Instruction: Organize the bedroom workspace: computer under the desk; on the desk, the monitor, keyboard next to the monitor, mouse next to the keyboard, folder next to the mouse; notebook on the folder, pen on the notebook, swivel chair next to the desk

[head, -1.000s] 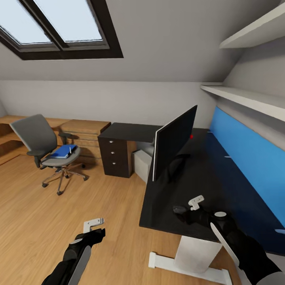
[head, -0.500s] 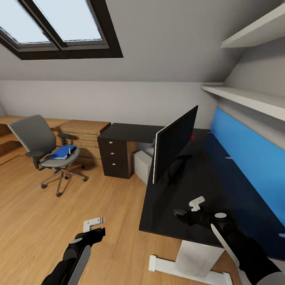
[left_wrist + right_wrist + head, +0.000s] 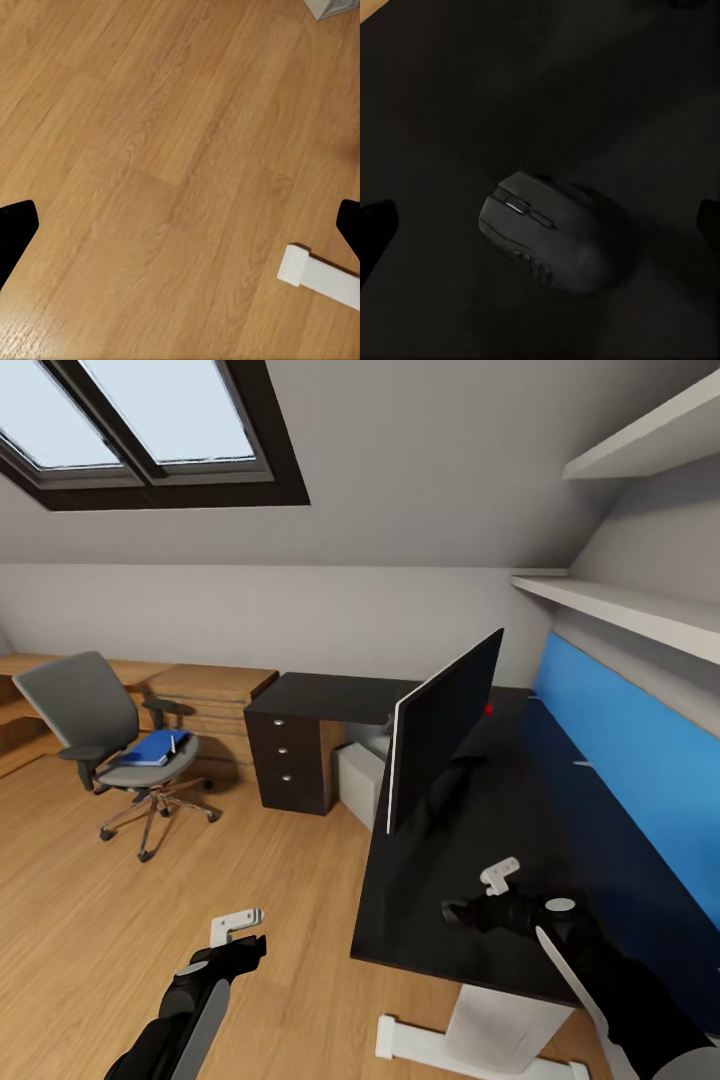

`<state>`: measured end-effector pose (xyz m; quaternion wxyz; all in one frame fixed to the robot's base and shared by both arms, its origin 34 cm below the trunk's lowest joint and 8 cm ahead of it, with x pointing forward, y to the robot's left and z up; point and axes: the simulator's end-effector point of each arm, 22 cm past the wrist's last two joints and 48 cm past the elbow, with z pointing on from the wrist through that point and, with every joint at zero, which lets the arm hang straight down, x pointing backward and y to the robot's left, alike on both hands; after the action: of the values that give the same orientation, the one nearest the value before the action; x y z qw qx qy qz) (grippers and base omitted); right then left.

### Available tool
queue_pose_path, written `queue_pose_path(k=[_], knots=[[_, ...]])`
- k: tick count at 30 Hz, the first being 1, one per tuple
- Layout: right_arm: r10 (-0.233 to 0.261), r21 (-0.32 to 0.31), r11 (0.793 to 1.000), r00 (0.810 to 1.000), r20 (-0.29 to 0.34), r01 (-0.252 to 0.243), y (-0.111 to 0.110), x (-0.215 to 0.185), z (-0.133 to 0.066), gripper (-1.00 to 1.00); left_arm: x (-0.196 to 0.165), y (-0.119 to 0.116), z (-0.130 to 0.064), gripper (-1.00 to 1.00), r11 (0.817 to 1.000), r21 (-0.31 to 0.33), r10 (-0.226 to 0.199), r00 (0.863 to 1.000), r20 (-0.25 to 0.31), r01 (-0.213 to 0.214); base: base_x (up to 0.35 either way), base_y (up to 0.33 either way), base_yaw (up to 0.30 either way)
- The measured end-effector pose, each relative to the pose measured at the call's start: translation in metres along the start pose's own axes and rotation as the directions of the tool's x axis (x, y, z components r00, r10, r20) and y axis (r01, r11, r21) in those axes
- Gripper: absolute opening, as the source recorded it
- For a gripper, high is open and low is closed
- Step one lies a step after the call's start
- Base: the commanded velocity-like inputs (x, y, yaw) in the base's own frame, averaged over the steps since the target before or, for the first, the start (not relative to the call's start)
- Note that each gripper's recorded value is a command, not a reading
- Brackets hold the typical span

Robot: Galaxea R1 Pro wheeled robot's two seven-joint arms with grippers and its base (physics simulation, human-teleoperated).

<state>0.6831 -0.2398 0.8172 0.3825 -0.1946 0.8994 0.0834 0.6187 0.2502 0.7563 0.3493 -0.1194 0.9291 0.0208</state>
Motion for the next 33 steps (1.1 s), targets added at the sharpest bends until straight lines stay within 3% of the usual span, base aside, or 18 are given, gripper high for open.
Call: queue_pose_path(k=[4, 8, 12, 15, 17, 23, 27, 33], knots=[[-0.005, -0.021, 1.0, 1.0, -0.005, 0.005, 0.0, 0.002, -0.002, 1.0, 0.0, 0.0, 0.0, 1.0, 1.0, 0.0, 0.0, 1.0, -0.001, 0.0, 0.015, 0.0, 0.0], [-0.022, -0.08, 0.997, 1.0, 0.01, 0.023, 0.006, 0.001, -0.006, 1.0, 0.0, -0.001, 0.0, 1.0, 1.0, 0.002, 0.0, 1.0, -0.001, 0.0, 0.004, 0.0, 0.0], [-0.062, -0.158, 0.985, 0.997, 0.036, 0.067, 0.012, 0.009, -0.007, 1.0, 0.001, -0.001, 0.0, 1.0, 1.0, 0.002, 0.0, 1.0, -0.002, 0.0, 0.0, 0.0, 0.0], [-0.097, -0.179, 0.979, 0.995, 0.034, 0.102, 0.013, 0.017, -0.007, 1.0, 0.001, -0.001, 0.0, 1.0, 1.0, 0.002, 0.0, 1.0, -0.002, 0.0, 0.0, 0.0, 0.0], [-0.141, -0.199, 0.969, 0.99, 0.031, 0.144, 0.016, 0.025, -0.006, 1.0, 0.001, -0.001, 0.0, 1.0, 1.0, 0.002, 0.0, 1.0, -0.002, 0.0, 0.0, 0.0, 0.0], [-0.212, -0.249, 0.946, 0.977, 0.007, 0.208, 0.021, 0.046, -0.005, 1.0, 0.001, -0.001, 0.0, 1.0, 1.0, 0.001, 0.001, 1.0, -0.003, -0.001, 0.0, 0.0, 0.0], [-0.275, -0.306, 0.915, 0.961, 0.002, 0.263, 0.026, 0.066, -0.006, 1.0, 0.002, -0.002, 0.0, 1.0, 1.0, 0.001, 0.001, 1.0, -0.005, -0.001, 0.0, 0.0, 0.0], [-0.3, -0.317, 0.904, 0.954, 0.007, 0.287, 0.021, 0.073, -0.009, 1.0, 0.002, -0.002, 0.0, 1.0, 1.0, 0.001, 0.001, 1.0, -0.005, -0.001, 0.001, 0.0, 0.0]])
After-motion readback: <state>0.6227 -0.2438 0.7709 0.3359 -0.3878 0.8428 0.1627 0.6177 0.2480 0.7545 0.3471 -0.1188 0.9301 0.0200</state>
